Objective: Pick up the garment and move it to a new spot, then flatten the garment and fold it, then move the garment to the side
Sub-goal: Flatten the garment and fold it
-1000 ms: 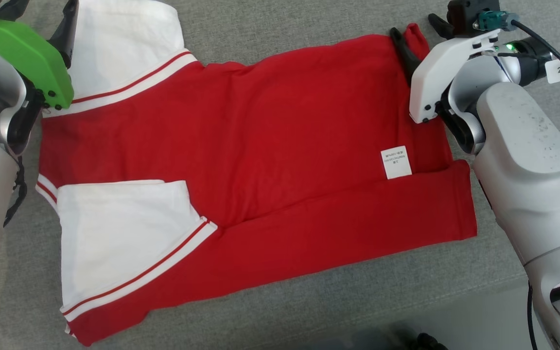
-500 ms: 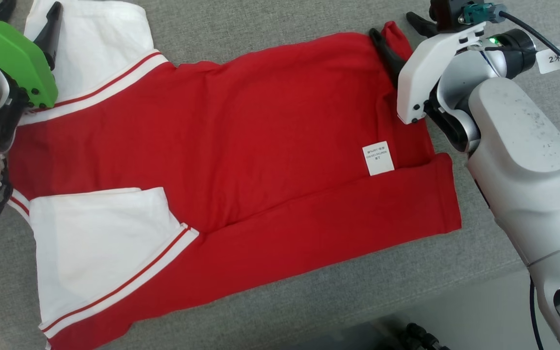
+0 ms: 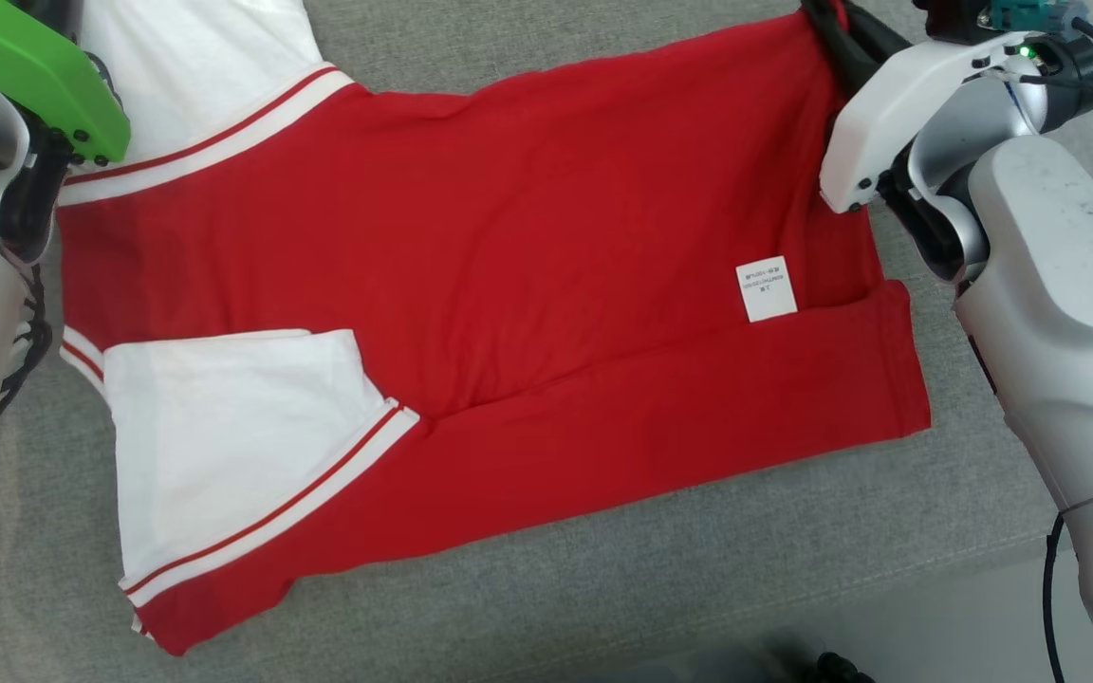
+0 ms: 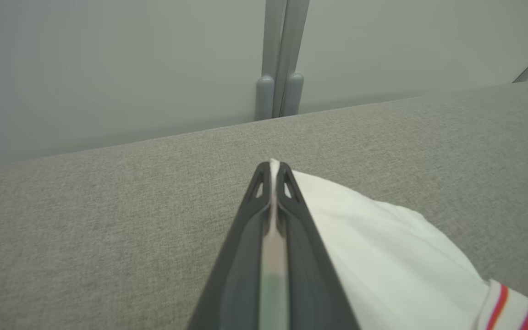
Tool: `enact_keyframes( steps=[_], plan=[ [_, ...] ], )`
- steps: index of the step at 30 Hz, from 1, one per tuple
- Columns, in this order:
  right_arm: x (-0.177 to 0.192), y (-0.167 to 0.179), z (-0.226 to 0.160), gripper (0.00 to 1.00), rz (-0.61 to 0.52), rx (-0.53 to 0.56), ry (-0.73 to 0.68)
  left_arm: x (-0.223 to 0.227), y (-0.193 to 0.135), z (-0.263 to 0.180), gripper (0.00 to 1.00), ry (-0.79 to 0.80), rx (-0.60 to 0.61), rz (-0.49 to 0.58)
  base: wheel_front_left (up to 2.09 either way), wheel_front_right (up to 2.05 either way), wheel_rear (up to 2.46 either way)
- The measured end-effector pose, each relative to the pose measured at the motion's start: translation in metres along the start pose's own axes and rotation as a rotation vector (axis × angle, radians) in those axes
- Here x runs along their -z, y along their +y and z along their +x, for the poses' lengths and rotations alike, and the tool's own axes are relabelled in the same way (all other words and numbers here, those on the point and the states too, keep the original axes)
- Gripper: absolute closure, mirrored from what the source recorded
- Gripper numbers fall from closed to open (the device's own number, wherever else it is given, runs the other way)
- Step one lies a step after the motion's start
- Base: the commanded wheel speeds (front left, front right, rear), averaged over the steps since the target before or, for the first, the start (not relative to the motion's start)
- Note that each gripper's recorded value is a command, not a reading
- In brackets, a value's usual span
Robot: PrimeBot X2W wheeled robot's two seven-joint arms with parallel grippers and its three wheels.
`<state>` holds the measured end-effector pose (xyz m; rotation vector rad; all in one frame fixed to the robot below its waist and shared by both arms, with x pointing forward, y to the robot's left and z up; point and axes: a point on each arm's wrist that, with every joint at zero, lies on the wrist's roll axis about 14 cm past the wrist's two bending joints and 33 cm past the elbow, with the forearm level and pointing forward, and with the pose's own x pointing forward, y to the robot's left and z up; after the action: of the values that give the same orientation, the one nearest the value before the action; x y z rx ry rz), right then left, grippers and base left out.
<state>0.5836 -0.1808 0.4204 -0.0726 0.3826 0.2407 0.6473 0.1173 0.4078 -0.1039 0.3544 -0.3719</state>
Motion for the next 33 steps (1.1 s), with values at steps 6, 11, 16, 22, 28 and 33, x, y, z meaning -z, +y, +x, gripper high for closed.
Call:
enact_keyframes(
  steps=[6,11,16,22,28,33],
  plan=[
    [-0.01,0.005,0.001,1.0,0.001,0.005,-0.087,-0.034,-0.013,-0.015,1.0,-0.126,0.032,-0.04,0.0,0.0,0.0],
    [-0.015,0.005,-0.009,1.0,0.011,0.011,-0.157,-0.039,-0.021,-0.036,1.0,-0.177,0.057,-0.067,0.0,0.0,0.0],
    [-0.015,0.009,-0.024,1.0,0.016,0.007,-0.209,-0.041,-0.024,-0.06,1.0,-0.216,0.072,-0.09,0.0,0.0,0.0],
    [-0.008,0.012,-0.045,1.0,0.024,0.006,-0.248,-0.038,-0.035,-0.093,1.0,-0.261,0.081,-0.133,0.0,0.0,0.0],
    [0.002,0.018,-0.06,1.0,0.043,0.0,-0.261,-0.019,-0.044,-0.131,1.0,-0.282,0.046,-0.177,0.0,0.0,0.0],
    [0.007,0.02,-0.075,1.0,0.062,0.008,-0.279,0.002,-0.049,-0.16,1.0,-0.267,0.011,-0.202,0.0,0.0,0.0]
  ],
)
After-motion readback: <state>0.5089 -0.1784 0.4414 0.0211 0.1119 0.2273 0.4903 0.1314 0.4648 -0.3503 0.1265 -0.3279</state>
